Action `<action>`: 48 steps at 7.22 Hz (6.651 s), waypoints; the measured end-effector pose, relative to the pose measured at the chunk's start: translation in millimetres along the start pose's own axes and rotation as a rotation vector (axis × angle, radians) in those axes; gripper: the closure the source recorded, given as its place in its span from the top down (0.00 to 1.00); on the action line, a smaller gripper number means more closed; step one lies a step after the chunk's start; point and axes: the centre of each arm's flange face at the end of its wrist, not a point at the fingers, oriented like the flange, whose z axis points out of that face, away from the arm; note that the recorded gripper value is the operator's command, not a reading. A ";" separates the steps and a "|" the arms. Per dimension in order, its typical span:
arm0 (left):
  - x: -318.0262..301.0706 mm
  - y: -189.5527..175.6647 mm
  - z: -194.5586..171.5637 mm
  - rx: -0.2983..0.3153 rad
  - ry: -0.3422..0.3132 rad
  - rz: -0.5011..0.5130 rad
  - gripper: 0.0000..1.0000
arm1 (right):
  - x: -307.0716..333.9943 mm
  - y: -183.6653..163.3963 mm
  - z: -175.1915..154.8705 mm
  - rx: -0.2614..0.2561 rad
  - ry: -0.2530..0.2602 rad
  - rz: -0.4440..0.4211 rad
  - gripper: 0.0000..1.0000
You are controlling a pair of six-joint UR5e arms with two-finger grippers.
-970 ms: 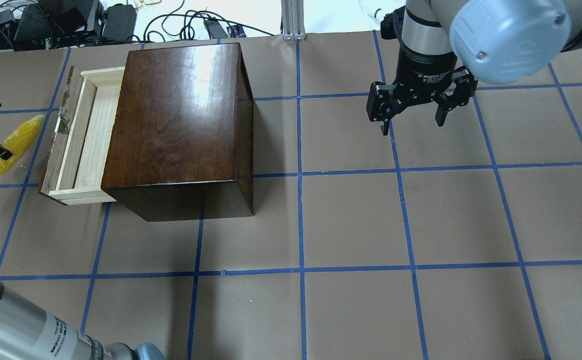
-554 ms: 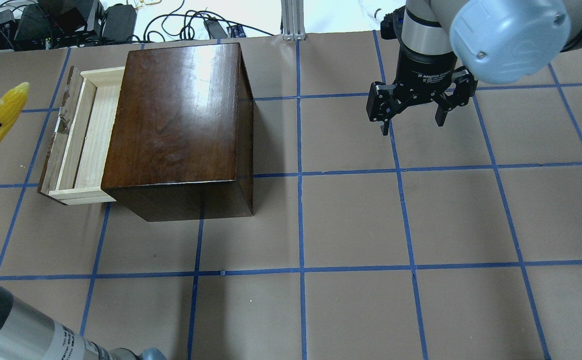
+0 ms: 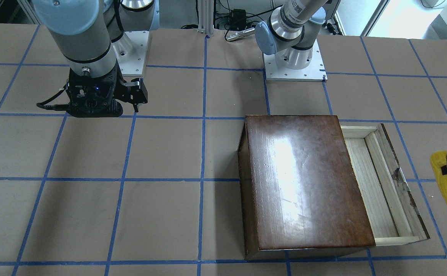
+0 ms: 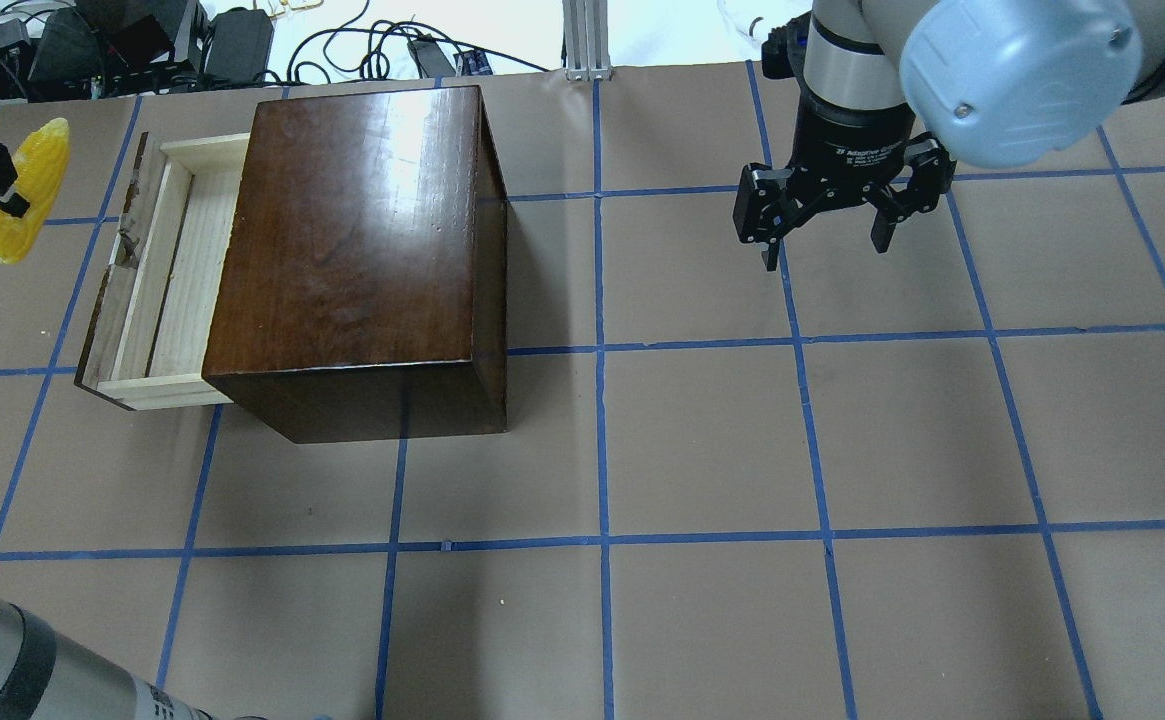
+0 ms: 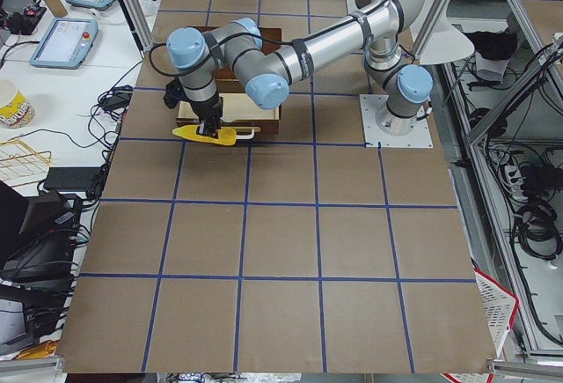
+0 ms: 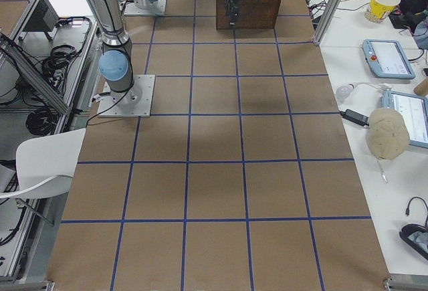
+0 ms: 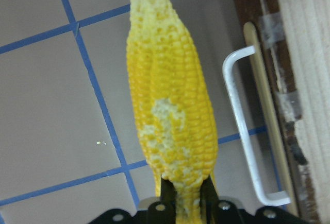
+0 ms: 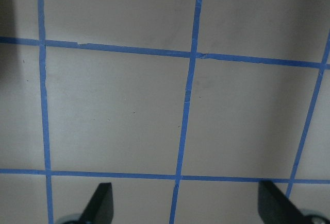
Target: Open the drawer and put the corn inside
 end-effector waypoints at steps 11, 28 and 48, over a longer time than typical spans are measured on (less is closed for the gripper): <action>104.3 -21.4 62.7 -0.103 0.148 -0.029 0.00 | 0.0 0.0 0.0 0.000 0.000 0.000 1.00; 187.8 -17.0 -36.7 -0.040 0.036 -0.151 1.00 | 0.0 0.0 0.0 0.000 0.000 0.000 1.00; 339.1 55.1 -31.4 -0.032 0.013 -0.138 1.00 | 0.0 0.0 0.0 0.000 0.000 0.000 1.00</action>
